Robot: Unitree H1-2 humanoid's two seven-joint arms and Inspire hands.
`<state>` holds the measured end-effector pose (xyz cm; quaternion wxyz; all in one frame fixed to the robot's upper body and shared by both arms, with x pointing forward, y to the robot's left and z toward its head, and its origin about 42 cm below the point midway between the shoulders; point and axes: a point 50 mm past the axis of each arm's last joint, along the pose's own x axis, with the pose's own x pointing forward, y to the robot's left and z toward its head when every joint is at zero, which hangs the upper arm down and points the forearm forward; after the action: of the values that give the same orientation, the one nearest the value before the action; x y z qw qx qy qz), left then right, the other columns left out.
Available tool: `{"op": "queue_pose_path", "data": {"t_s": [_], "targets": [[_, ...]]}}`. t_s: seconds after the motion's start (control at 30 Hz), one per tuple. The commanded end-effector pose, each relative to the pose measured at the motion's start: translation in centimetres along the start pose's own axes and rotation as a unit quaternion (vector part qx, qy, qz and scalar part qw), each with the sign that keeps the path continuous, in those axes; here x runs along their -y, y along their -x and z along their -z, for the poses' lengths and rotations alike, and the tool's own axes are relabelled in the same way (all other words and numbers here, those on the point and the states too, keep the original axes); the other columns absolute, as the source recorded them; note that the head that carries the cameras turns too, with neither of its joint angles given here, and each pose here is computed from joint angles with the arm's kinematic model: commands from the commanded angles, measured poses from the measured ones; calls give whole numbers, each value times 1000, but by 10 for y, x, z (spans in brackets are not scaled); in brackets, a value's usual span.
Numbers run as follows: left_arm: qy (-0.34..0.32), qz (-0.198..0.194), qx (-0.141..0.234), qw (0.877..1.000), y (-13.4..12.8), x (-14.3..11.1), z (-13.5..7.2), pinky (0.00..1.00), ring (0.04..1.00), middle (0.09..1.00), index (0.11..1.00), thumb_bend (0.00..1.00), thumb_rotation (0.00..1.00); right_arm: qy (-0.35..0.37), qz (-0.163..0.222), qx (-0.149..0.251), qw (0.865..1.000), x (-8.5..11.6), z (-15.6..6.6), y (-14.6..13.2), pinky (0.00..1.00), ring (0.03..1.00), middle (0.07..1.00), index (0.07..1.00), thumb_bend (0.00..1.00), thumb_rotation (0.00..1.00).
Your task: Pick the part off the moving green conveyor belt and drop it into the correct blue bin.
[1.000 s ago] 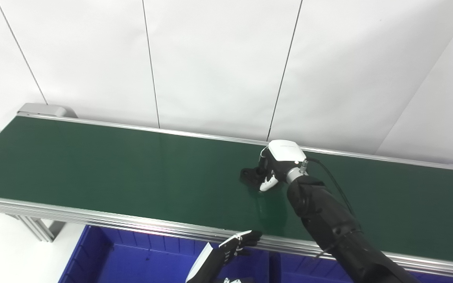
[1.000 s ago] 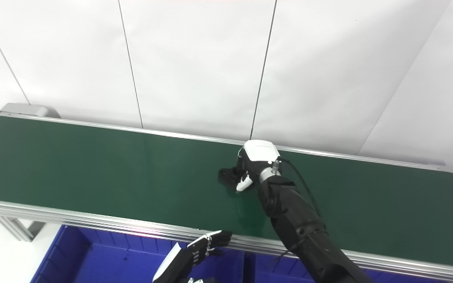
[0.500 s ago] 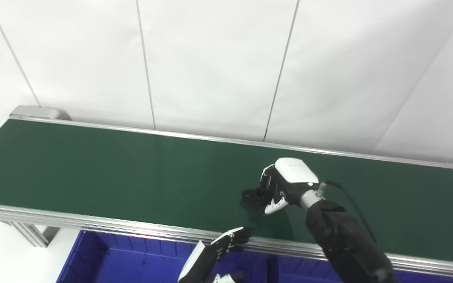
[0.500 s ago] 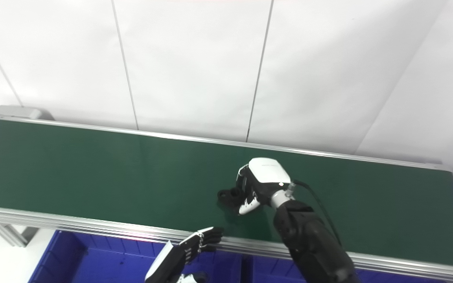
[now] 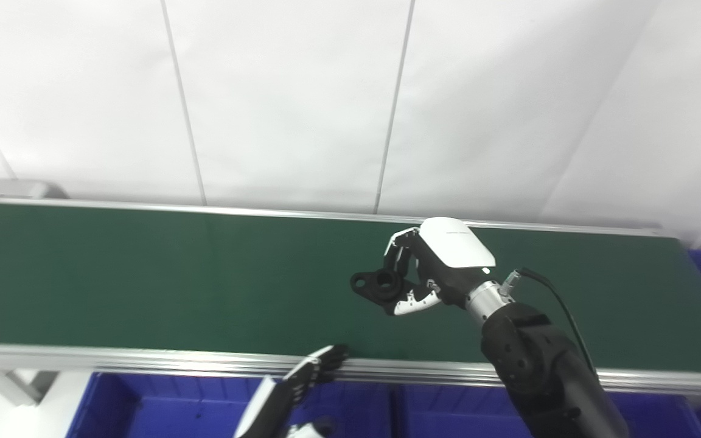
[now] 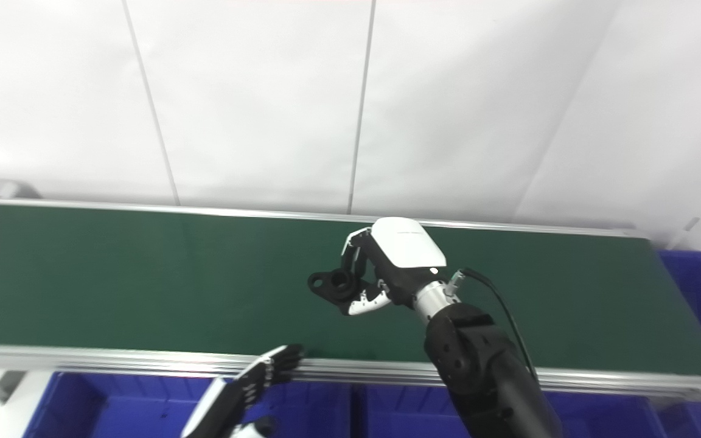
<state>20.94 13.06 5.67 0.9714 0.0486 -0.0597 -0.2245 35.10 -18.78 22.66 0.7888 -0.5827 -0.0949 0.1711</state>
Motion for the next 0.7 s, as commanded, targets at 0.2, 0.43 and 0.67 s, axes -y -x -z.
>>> {"op": "queue_pose_path", "data": {"t_s": [0.2,0.43,0.67], "targets": [[2,-6,26,1000,5,-32,-23,864,879,868,886,832,893,11,-6,-15,1000,20,-7,36,209,278,472,486,527,0],[-10,-4,30,1000,-1,-60,-42,818,860,847,875,818,877,2,-45,-47,998,8,2,62,260,339,420,523,518,0],[-20,-8,26,999,-7,-69,-56,810,858,839,855,855,868,2,-73,-91,993,-6,21,86,254,331,405,524,519,0]]}}
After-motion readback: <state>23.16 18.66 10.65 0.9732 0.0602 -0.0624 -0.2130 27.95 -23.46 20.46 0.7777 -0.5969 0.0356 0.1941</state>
